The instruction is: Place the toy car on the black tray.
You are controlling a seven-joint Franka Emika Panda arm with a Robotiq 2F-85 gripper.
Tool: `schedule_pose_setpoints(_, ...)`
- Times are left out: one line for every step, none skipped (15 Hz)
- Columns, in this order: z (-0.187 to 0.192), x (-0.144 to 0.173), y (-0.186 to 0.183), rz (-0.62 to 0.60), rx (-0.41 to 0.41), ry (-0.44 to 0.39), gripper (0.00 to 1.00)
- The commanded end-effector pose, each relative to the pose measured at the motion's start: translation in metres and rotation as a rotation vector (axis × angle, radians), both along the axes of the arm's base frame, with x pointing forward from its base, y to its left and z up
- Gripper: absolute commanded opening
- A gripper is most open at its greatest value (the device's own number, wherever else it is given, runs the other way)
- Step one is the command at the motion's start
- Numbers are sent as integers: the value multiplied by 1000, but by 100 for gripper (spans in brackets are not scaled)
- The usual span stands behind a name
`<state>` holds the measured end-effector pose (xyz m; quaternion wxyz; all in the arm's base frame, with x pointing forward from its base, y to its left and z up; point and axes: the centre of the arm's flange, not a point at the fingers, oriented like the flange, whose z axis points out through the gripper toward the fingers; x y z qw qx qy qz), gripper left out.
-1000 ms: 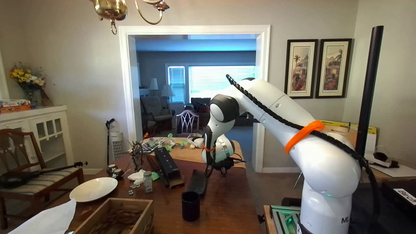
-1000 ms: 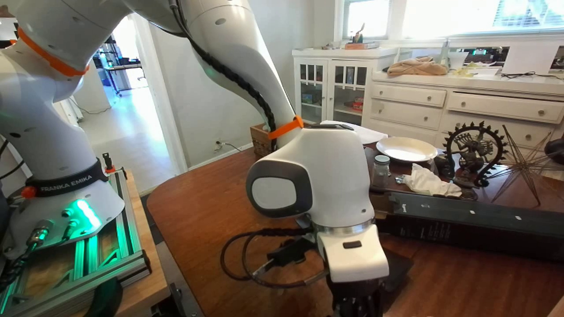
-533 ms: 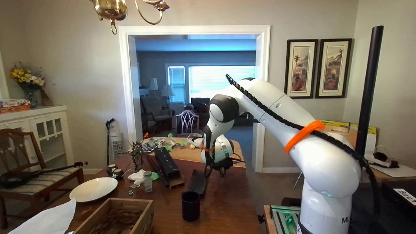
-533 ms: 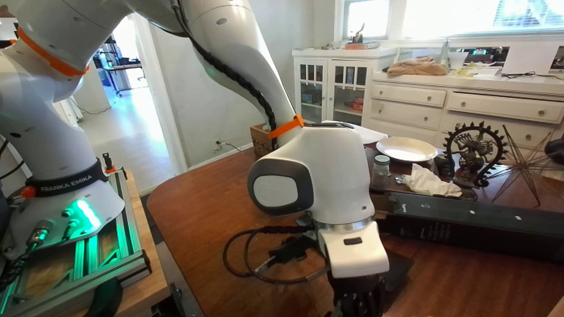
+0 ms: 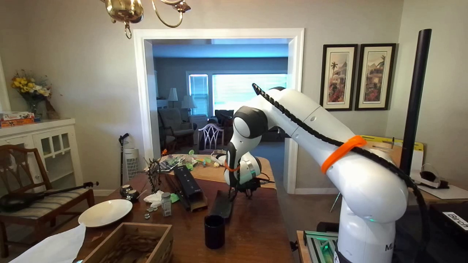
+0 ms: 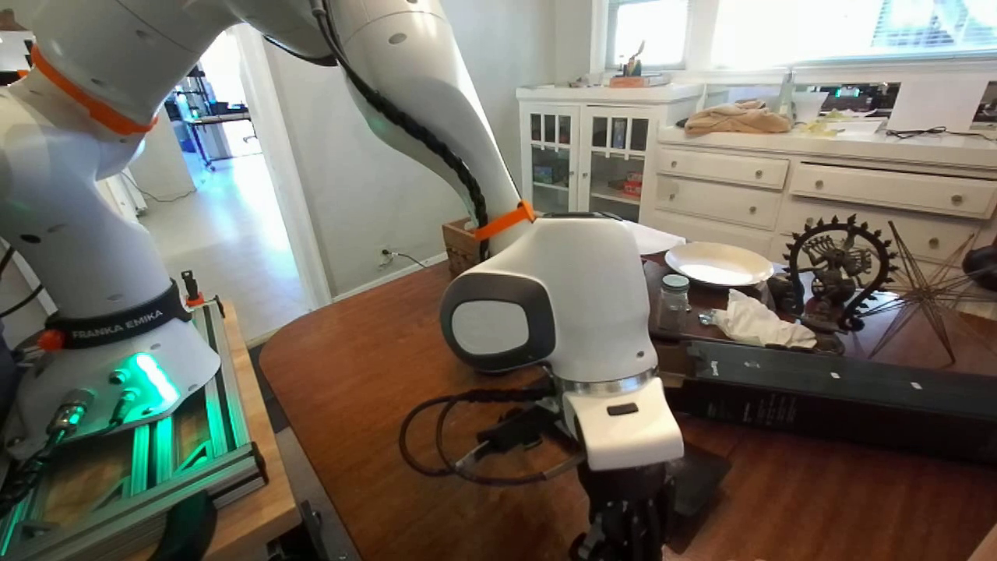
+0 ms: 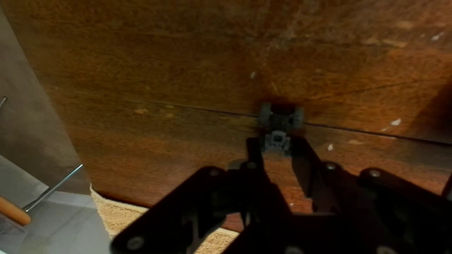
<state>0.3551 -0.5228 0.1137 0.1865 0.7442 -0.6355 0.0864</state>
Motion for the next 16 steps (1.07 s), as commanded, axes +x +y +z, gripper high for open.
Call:
schedule_pose_setpoints(-1,4,11,-4,-6,-6,7)
schedule_pose_setpoints(1,6,11,-3,-6,-10,7)
schedule_pose_setpoints(4,9,11,-3,2,-15,7)
schedule_pose_setpoints(5,11,12,-2,4,-19,7)
schedule_pose_setpoints(8,14,13,2,7,-27,7)
schedule_pose_setpoints(12,17,14,4,10,-33,7)
schedule_pose_setpoints(13,19,14,7,9,-40,7)
schedule_pose_setpoints(17,22,15,8,14,-46,7)
schedule_pose_setpoints(23,25,17,12,16,-57,7)
schedule_pose_setpoints(28,29,18,16,16,-70,7)
schedule_pose_setpoints(34,32,19,21,14,-82,7)
schedule_pose_setpoints(37,36,20,26,11,-95,7)
schedule_pose_setpoints(41,41,21,33,4,-110,7)
schedule_pose_setpoints(44,47,22,40,-3,-124,7)
schedule_pose_setpoints(47,53,23,46,-5,-137,7)
schedule_pose_setpoints(48,59,24,53,-4,-147,7)
